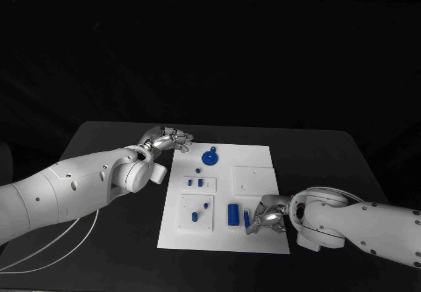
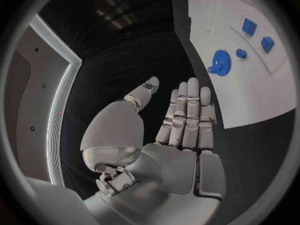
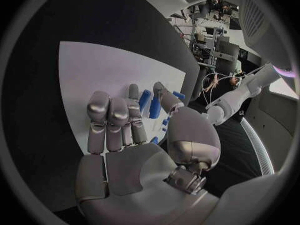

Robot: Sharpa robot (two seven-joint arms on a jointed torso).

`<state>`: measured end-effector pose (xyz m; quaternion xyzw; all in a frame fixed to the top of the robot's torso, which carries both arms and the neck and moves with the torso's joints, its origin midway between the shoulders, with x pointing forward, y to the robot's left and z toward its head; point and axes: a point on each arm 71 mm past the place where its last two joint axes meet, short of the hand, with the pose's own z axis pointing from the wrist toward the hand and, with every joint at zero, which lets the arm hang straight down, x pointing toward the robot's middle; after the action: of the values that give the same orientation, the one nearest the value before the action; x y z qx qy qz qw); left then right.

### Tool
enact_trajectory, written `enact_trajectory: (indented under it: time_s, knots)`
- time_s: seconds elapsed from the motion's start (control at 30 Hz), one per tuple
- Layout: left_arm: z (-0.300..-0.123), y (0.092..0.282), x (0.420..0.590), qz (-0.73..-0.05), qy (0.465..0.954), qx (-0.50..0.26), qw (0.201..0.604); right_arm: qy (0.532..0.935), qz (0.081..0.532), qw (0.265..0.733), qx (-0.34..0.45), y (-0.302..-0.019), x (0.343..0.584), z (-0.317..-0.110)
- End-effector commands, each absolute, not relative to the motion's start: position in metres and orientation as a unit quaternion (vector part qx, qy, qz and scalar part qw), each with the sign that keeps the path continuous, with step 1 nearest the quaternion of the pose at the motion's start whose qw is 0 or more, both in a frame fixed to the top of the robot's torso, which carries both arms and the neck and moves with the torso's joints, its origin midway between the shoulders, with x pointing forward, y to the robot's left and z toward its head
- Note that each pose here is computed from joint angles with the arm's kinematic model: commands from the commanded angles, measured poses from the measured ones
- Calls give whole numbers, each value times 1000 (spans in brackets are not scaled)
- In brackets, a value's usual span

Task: Assemble the parts on the task board

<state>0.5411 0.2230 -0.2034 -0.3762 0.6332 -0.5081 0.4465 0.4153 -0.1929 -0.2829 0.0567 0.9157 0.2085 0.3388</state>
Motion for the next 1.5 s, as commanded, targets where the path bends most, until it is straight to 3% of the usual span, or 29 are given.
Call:
enact_trajectory:
  time_s: [0.03, 0.97, 1.5]
  knots:
    - [-202, 221, 541, -515, 631, -373, 444, 918, 203, 337, 47, -194, 415, -284]
    - [-203, 221, 541, -515, 631, -374, 445, 913, 199, 351, 60, -195, 421, -285]
    - [-203, 218, 541, -515, 631, -373, 443, 923, 163, 341, 65, -194, 423, -290]
